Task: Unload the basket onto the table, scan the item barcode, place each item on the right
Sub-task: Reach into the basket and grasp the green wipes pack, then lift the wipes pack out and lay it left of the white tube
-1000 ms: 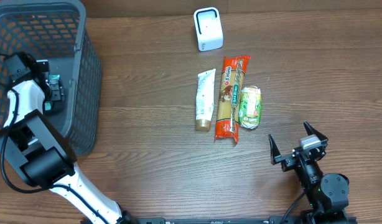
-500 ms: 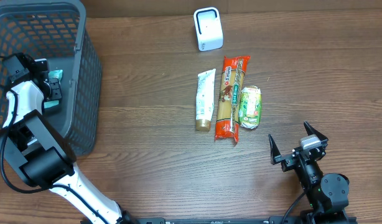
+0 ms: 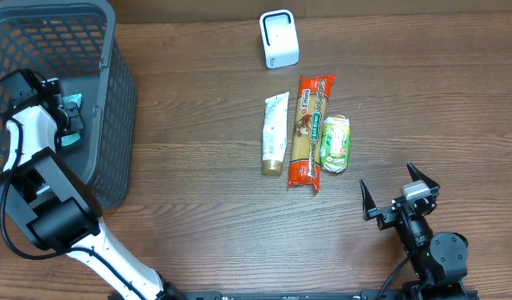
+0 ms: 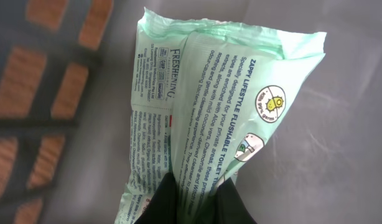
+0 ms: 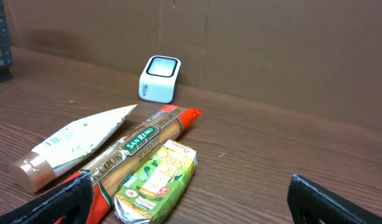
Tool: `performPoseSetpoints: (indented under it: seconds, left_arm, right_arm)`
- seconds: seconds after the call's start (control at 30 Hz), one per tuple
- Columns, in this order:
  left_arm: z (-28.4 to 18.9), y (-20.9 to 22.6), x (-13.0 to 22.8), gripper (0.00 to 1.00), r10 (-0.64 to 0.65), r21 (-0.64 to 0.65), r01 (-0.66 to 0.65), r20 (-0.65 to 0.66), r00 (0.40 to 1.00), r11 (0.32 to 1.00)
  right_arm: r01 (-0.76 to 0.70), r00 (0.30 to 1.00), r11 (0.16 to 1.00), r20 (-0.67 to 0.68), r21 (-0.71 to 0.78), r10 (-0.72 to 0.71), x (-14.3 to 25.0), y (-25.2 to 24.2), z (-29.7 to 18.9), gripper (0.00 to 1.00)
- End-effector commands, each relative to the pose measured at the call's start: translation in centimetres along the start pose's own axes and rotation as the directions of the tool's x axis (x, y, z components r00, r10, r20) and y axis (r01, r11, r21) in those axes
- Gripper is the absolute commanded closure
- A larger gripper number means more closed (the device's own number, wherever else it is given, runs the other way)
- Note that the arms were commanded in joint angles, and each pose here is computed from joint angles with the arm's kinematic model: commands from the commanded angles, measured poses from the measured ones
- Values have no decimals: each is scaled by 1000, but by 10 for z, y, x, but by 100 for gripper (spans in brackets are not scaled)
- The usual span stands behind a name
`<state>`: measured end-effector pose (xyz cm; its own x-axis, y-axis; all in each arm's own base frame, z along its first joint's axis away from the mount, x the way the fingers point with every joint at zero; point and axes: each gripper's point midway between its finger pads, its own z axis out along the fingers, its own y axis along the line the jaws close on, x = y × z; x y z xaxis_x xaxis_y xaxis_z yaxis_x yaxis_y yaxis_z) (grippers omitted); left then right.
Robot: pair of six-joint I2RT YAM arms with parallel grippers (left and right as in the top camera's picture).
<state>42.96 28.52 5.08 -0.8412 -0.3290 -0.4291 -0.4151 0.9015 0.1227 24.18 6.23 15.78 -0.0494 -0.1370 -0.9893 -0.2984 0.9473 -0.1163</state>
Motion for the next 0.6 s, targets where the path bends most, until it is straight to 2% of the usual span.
performPoseSetpoints:
  seconds: [0.0, 0.1, 0.13, 0.3, 0.47, 0.57]
  left_arm:
    - [-49, -2, -29, 96, -105, 25, 103, 88, 991, 994]
    - [-107, -4, -55, 96, -113, 73, 101, 189, 975, 992]
    - [-148, -12, -72, 96, -115, 142, 77, 282, 953, 987]
    - [-244, -26, -102, 96, -124, 242, -1, 498, 858, 970]
    - [-341, -25, -114, 96, -346, 381, 116, 616, 708, 917]
    - [-394, -45, -105, 96, -496, 564, 125, 573, 652, 817]
  right_arm:
    - [1, 1000, 1000, 2, 4, -1, 2, 0, 0, 0]
    - [1, 1000, 1000, 2, 4, -1, 2, 0, 0, 0]
    - [1, 1000, 1000, 1, 4, -1, 2, 0, 0, 0]
    - [1, 1000, 1000, 1, 4, -1, 2, 0, 0, 0]
    - [1, 1000, 1000, 2, 4, -1, 2, 0, 0, 0]
    - [1, 1000, 1000, 1, 4, -1, 2, 0, 0, 0]
